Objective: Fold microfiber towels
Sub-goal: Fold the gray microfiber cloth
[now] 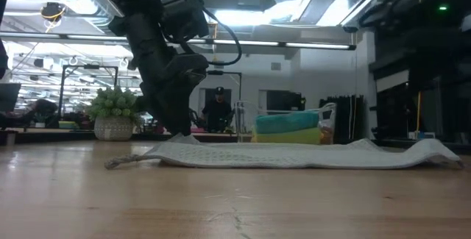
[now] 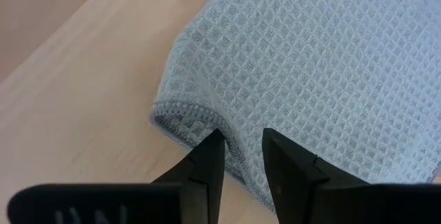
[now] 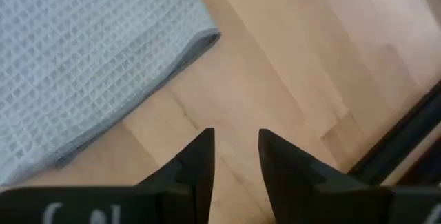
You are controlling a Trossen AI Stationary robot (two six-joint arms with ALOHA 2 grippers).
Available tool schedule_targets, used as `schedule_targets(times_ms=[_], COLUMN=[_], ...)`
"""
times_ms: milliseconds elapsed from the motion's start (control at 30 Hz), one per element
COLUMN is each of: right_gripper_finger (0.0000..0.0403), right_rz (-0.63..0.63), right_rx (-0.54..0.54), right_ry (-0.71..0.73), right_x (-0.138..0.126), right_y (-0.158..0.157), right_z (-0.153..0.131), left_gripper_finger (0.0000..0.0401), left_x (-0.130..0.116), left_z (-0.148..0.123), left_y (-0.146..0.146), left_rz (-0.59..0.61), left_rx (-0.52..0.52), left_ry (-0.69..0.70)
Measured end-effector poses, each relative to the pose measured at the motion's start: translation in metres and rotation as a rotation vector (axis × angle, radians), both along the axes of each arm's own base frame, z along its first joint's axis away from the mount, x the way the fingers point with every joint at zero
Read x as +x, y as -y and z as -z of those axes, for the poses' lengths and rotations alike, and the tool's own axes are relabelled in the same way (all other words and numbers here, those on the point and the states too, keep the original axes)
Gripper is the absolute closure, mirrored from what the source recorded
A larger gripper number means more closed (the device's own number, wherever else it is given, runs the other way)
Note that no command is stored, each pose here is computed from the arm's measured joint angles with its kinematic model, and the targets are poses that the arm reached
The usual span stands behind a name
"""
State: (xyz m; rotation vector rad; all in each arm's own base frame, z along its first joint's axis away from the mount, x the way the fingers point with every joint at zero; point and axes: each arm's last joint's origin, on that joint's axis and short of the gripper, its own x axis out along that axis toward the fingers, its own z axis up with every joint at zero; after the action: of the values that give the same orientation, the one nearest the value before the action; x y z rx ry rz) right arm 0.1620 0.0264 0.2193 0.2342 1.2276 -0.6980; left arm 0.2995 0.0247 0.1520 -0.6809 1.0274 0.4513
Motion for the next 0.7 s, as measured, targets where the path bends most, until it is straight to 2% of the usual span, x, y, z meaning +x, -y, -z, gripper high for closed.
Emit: schedule_targets(times_ms=[167,400,500,700], right_gripper_finger=[0.0287,0.0287,0.0287,0.0287], right_rz=[0.035,0.052,0.078,0.200], right_rx=[0.027,0.143,0.186,0.173], right_ry=[0.180,0.494,0.537,0.544], right_x=[-0.022,-0.015,-0.016,-0.019], right_y=[-0.004,-0.005,-0.002,0.012], right_z=[0.017,0.058,0.072,0.084], left_gripper_finger=[0.0309,0.0309,0.0309,0.0309], left_x=[0.000,0.000,0.000,0.000], left_z=[0.000,0.000,0.000,0.000], left_y=[0.000,0.000,0.000,0.000], left_rz=[-0.001,0.000,0.000,0.001], left_rx=[-0.001,0.000,0.000,0.000], left_ry=[0.000,0.000,0.000,0.000])
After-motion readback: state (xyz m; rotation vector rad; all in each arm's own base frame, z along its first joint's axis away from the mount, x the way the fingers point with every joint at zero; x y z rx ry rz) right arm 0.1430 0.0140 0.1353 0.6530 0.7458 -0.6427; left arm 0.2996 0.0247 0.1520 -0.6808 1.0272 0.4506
